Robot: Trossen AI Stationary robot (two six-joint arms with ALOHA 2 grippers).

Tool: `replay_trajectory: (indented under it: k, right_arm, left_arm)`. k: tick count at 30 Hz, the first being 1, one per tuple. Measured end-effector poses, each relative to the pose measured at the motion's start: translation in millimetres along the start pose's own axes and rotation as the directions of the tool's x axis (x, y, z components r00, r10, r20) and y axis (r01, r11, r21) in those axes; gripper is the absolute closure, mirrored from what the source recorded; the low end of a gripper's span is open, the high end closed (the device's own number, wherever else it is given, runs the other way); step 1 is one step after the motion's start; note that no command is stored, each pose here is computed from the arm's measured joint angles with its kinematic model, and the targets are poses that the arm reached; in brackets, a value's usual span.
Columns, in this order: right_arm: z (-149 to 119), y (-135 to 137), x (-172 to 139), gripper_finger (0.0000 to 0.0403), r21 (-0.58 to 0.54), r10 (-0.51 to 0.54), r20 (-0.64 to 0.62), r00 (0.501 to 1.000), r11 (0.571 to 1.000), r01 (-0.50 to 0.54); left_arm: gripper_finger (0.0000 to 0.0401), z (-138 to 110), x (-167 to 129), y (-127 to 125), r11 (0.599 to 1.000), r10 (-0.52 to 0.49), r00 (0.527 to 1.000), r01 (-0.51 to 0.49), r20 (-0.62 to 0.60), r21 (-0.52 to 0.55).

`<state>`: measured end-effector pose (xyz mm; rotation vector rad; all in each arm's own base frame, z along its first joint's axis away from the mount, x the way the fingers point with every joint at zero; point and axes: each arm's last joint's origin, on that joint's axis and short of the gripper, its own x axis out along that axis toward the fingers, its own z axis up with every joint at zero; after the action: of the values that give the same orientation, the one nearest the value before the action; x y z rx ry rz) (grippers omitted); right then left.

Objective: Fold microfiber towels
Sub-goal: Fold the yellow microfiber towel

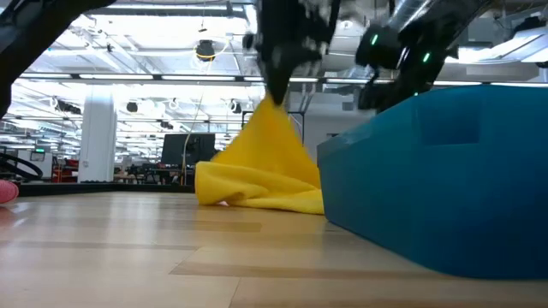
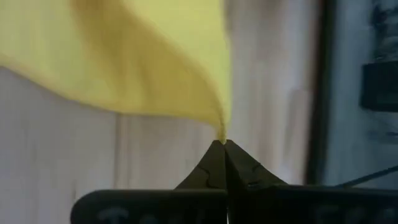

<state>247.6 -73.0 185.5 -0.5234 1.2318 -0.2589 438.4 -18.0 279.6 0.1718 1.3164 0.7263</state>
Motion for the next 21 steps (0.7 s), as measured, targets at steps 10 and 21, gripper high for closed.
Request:
replay_trajectory:
  k: [10, 21]
  right_arm:
    - [-16.7, -8.0, -116.9, 0.0401, 0.195, -0.136, 0.415, 0.899, 0.979, 0.058]
    - [-29.7, -11.2, -216.1, 0.0402, 0.284, -0.194, 0.802, 0.565, 0.956, -0.076]
  left_arm:
    - [0.0397, -23.2, -88.3, 61.8, 0.971, -0.037, 0.973, 0.089, 0.228, -0.222]
    - [0.0397, -62.7, -153.9, 87.3, 0.947, 0.014, 0.905, 0.124, 0.425, -0.297]
